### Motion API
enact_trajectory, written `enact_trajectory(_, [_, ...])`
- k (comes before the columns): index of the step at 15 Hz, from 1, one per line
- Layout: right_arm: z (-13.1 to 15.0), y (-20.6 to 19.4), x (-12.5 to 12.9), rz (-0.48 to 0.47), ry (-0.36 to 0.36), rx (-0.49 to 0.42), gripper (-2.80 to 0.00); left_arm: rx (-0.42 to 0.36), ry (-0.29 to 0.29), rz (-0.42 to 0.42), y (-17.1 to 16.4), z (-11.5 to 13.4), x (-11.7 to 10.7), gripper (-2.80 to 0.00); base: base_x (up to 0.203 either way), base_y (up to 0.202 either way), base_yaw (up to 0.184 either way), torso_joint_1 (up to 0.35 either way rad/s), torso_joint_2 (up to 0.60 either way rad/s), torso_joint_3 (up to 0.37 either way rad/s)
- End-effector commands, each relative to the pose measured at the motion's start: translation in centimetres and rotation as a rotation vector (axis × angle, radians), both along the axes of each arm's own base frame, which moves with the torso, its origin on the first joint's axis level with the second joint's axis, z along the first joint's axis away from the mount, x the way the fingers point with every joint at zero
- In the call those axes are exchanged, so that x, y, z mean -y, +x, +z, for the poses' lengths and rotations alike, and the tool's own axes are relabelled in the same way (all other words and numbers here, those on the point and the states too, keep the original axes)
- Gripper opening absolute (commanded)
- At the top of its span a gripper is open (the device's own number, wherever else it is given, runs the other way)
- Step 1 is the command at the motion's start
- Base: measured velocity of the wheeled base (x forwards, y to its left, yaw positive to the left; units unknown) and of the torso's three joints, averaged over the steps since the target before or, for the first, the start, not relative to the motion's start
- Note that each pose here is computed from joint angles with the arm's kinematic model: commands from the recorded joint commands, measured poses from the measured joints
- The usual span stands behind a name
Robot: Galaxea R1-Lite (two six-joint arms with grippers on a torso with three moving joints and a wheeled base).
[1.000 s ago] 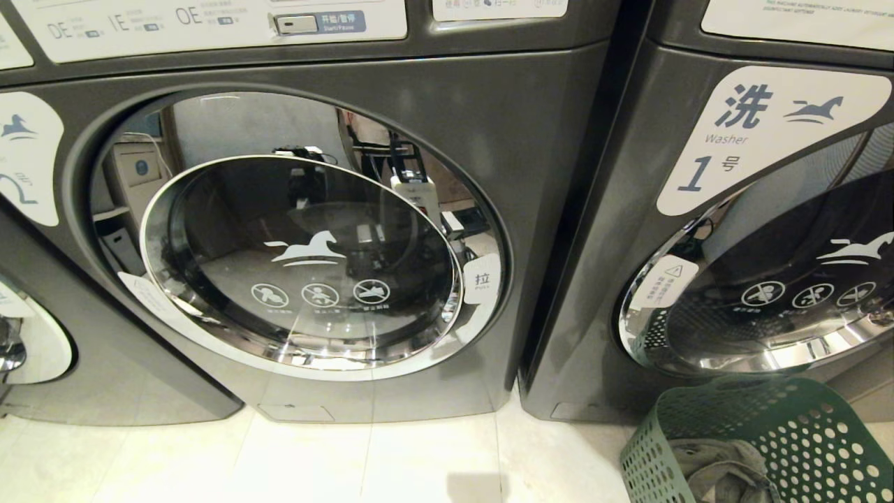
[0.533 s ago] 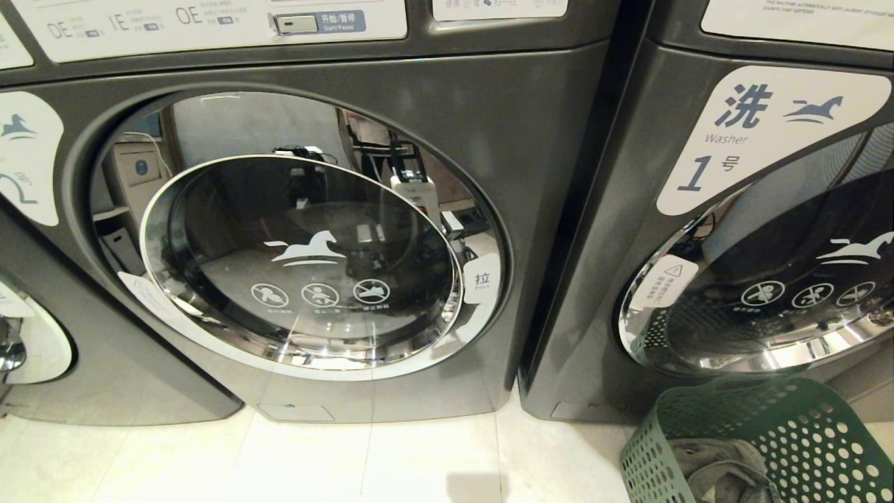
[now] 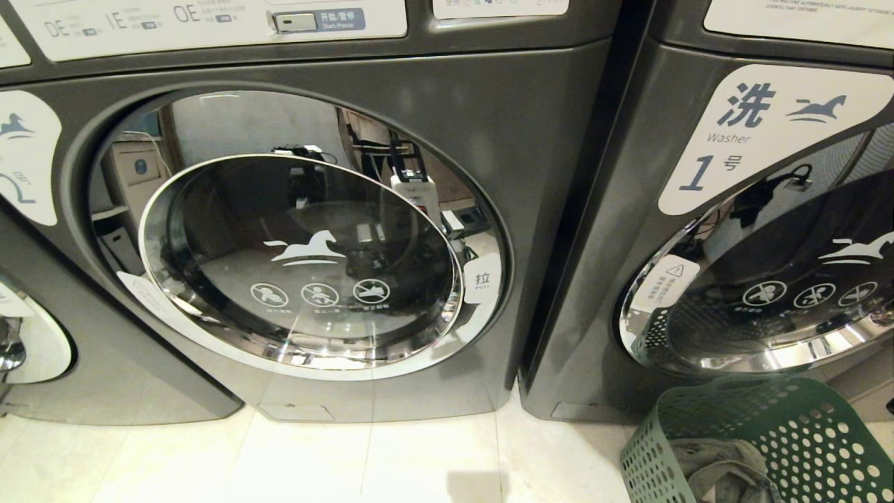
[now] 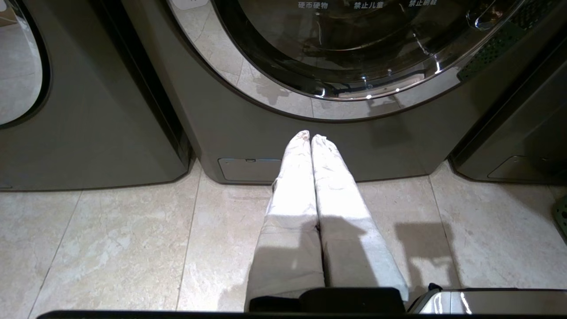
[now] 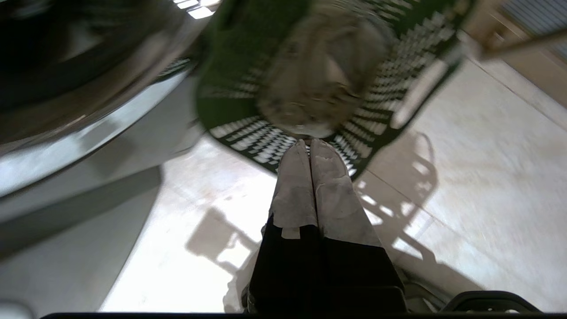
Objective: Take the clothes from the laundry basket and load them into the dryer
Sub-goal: Take the clothes out of the basket
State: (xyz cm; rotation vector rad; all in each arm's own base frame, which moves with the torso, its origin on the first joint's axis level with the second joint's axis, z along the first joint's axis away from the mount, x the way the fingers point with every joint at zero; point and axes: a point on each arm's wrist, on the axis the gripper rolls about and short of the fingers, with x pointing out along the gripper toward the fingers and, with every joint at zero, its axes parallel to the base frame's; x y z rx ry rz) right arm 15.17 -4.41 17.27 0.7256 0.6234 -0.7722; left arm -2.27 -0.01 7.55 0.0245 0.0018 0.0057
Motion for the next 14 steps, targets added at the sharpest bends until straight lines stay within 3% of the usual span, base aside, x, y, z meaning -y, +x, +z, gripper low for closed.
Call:
enact_trajectory(1, [-4.1, 1.7, 2.5, -0.103, 0.072, -0.143, -2.80, 0.000, 0.000, 0.000, 0.0, 0.0, 0.0, -2.80, 0.000, 0.000, 0.000, 0.000, 0.00, 0.000])
enact_trajectory(4, [-8.0, 1.9, 3.8, -0.046, 0.117, -0.202, -2.80, 0.000, 0.000, 0.000, 0.0, 0.0, 0.0, -2.80, 0.000, 0.000, 0.000, 0.000, 0.00, 0.000])
enact_trajectory(7, [-11.2, 2.9, 4.5, 0.122, 0.064, -0.204, -2.80, 0.000, 0.000, 0.000, 0.0, 0.0, 0.0, -2.80, 0.000, 0.000, 0.000, 0.000, 0.00, 0.000])
enact_trajectory(8, [-12.3, 3.1, 4.7, 0.174, 0.040, -0.224, -1.69, 0.000, 0.000, 0.000, 0.0, 0.0, 0.0, -2.80, 0.000, 0.000, 0.000, 0.000, 0.00, 0.000])
enact_trajectory(9, [-13.2, 3.1, 4.9, 0.202, 0.029, -0.245, 0.00, 0.000, 0.000, 0.000, 0.0, 0.0, 0.0, -2.80, 0.000, 0.000, 0.000, 0.000, 0.00, 0.000])
enact_trajectory(14, [-16.4, 3.5, 5.7, 0.209, 0.060, -0.369, 0.00, 0.000, 0.000, 0.000, 0.0, 0.0, 0.0, -2.80, 0.000, 0.000, 0.000, 0.000, 0.00, 0.000])
